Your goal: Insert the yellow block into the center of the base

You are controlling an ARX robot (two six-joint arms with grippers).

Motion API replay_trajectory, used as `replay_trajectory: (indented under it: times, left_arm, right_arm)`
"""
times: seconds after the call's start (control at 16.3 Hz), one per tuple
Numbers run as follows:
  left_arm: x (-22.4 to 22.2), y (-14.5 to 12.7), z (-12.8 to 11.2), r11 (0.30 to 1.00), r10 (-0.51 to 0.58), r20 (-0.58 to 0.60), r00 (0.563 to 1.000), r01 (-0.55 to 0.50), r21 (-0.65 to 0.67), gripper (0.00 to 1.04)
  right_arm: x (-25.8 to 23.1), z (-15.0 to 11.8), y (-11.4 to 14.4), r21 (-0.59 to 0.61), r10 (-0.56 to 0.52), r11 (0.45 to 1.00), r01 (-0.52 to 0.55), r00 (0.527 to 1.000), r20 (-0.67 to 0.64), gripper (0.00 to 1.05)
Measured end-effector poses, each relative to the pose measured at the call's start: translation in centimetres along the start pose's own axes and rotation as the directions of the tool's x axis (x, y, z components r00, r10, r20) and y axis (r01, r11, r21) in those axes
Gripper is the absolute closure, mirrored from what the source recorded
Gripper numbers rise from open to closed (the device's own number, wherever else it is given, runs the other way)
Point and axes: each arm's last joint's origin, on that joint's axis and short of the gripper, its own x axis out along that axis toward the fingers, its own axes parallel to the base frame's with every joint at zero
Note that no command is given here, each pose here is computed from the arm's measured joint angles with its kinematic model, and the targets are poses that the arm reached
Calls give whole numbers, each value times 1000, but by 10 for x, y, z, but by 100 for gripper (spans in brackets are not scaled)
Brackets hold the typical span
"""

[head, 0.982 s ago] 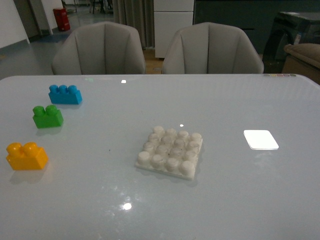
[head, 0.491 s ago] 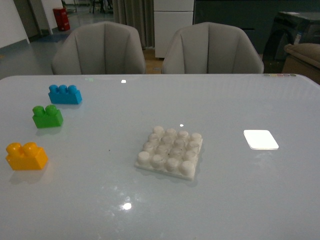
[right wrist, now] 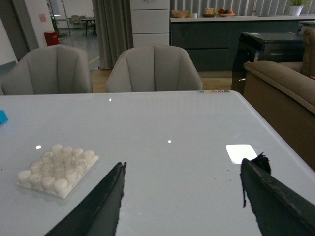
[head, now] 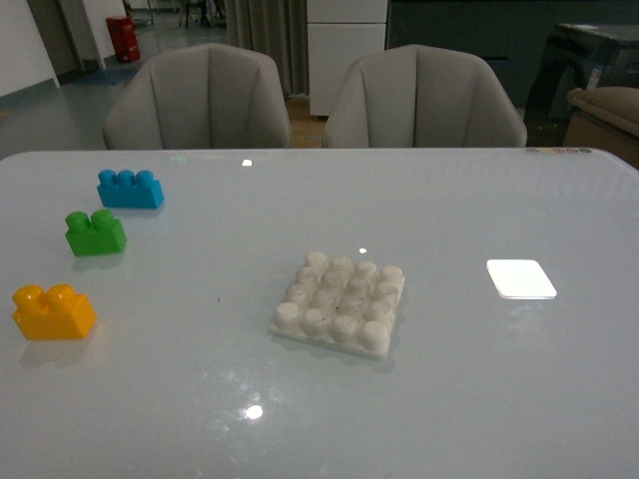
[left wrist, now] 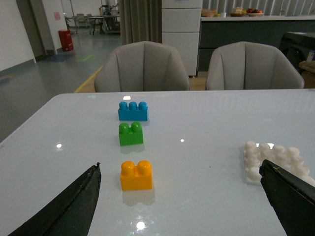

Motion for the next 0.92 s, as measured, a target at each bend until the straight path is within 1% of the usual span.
replay_trajectory:
  times: [0.06, 0.12, 0.18, 0.25, 0.31, 0.55, 0.92]
  left_arm:
    - [0, 0, 0, 1000, 0, 0, 1000, 0, 0, 7]
    - [0, 0, 0, 1000, 0, 0, 1000, 0, 0, 7]
    - [0, 0, -1, 1000, 11, -31, 999, -12, -8, 7]
    - [2, -9, 6, 993, 98, -257, 962, -113, -42, 7]
    - [1, -12, 14, 991, 109, -228, 967, -124, -54, 7]
    - [0, -13, 26, 988, 117, -181, 976, -133, -76, 7]
    - [1, -10, 28, 988, 110, -174, 979, -127, -86, 7]
  right_arm:
    - [0, 0, 0, 0, 0, 1000, 0, 1000, 0, 4]
    - [0, 0, 0, 0, 0, 1000, 0, 1000, 0, 6]
    - [0, 0, 0, 0, 0, 1000, 0, 1000, 0, 6]
    - [0, 0, 0, -1, 1, 1000, -1, 1000, 1, 6]
    - [0, 0, 0, -2, 0, 1000, 0, 1000, 0, 6]
    - [0, 0, 0, -2, 0, 1000, 0, 1000, 0, 6]
    - [0, 0, 0, -2, 0, 1000, 0, 1000, 0, 6]
